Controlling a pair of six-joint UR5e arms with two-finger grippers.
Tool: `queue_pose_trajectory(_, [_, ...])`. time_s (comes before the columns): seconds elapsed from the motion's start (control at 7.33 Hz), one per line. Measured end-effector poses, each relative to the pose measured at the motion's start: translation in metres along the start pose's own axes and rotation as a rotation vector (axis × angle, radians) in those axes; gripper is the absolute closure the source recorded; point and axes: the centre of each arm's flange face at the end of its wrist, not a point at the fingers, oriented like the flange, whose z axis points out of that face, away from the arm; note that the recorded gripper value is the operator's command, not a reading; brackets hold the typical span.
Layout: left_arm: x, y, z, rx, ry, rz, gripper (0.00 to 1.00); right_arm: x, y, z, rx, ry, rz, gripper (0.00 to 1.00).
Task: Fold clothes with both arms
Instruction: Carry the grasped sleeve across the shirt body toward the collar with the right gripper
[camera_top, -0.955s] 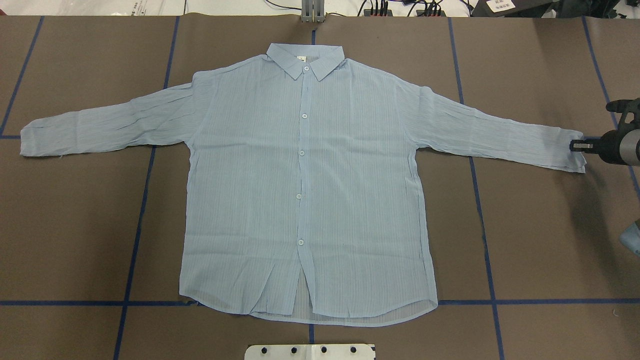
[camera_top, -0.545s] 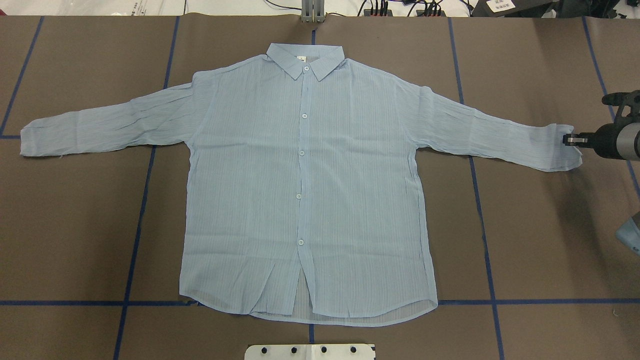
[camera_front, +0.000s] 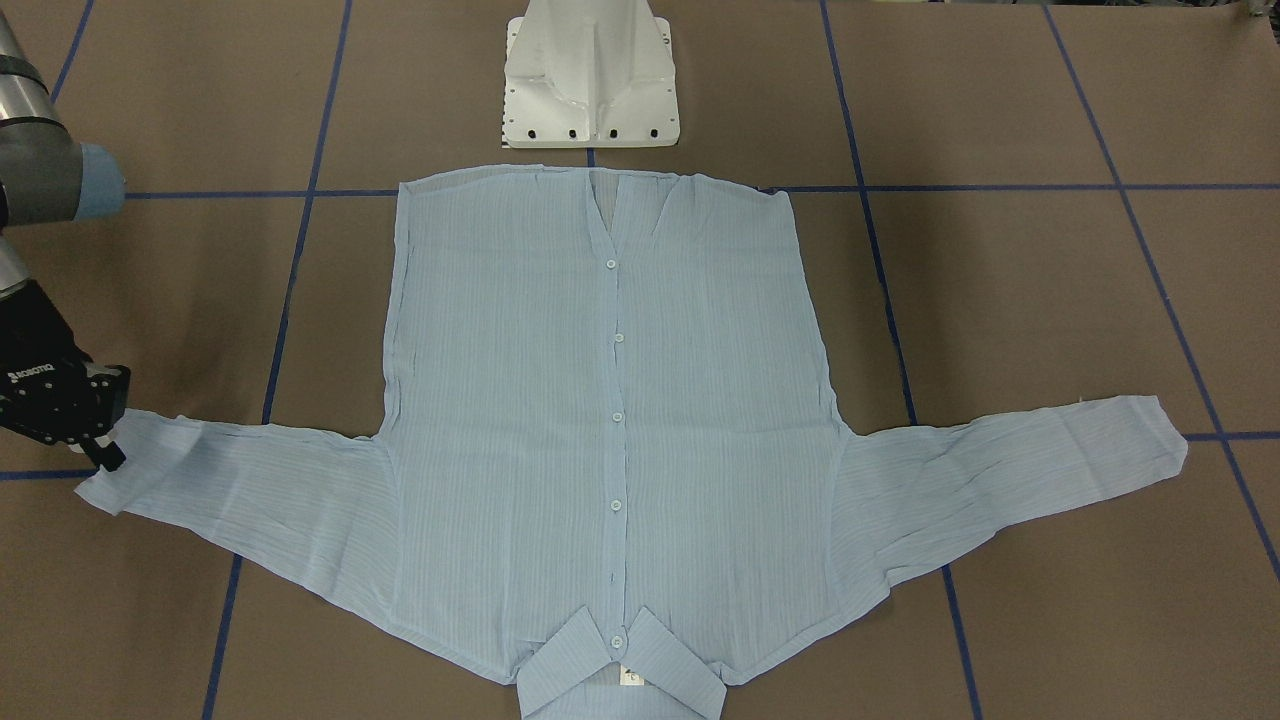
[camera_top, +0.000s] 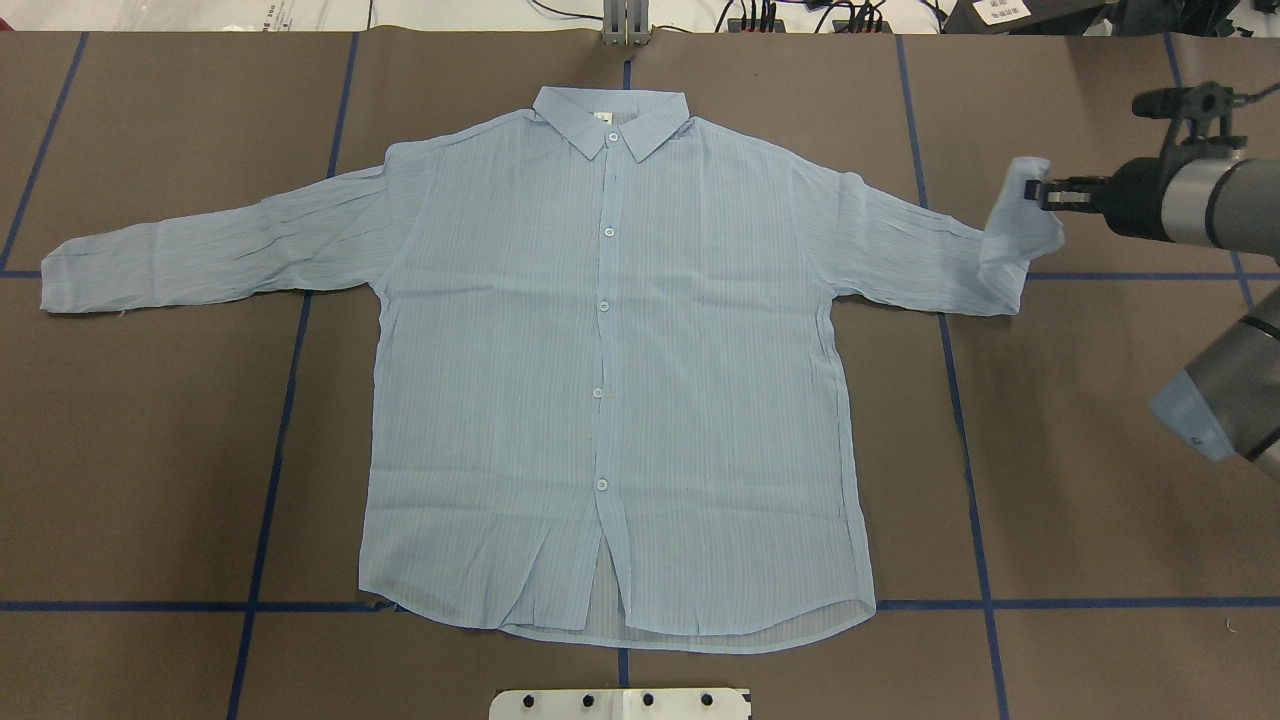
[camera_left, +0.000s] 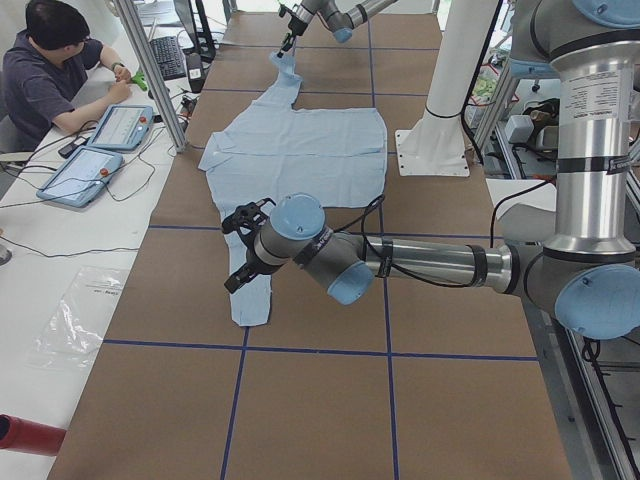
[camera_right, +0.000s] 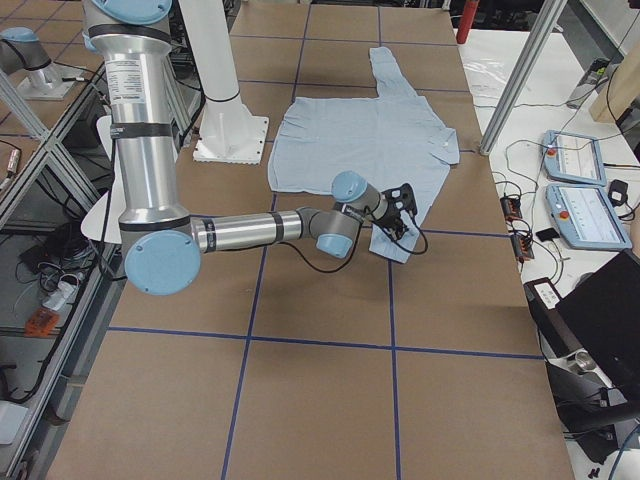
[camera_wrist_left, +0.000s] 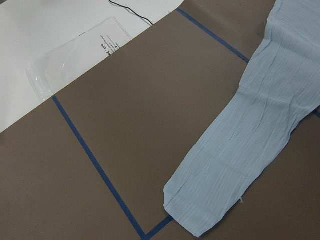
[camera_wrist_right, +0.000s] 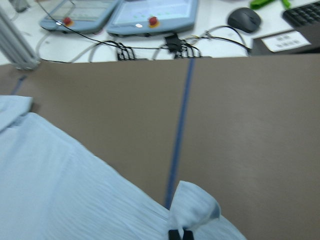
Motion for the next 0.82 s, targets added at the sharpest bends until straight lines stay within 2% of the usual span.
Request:
queue_pose_trajectory(0.14, [0.000,0.000,0.000,0.000,0.000,0.000,0.00,-0.061,-0.012,0.018,0.028,-0.069,0.009,1.00])
queue_pose_trajectory(0.27, [0.000,0.000,0.000,-0.001,0.000,-0.001,0.00,-0.121,-0.014,0.038,0.076,-0.111,0.043,1.00])
queue_pose_trajectory(0.55, [-0.001,0.000,0.000,-0.001,0.000,-0.002,0.00,-0.231,-0.004,0.085,0.175,-0.136,0.078,1.00])
queue_pose_trajectory(0.82, [0.000,-0.001,0.000,0.001,0.000,-0.001,0.00,-0.327,0.017,0.119,0.217,-0.159,0.091,1.00])
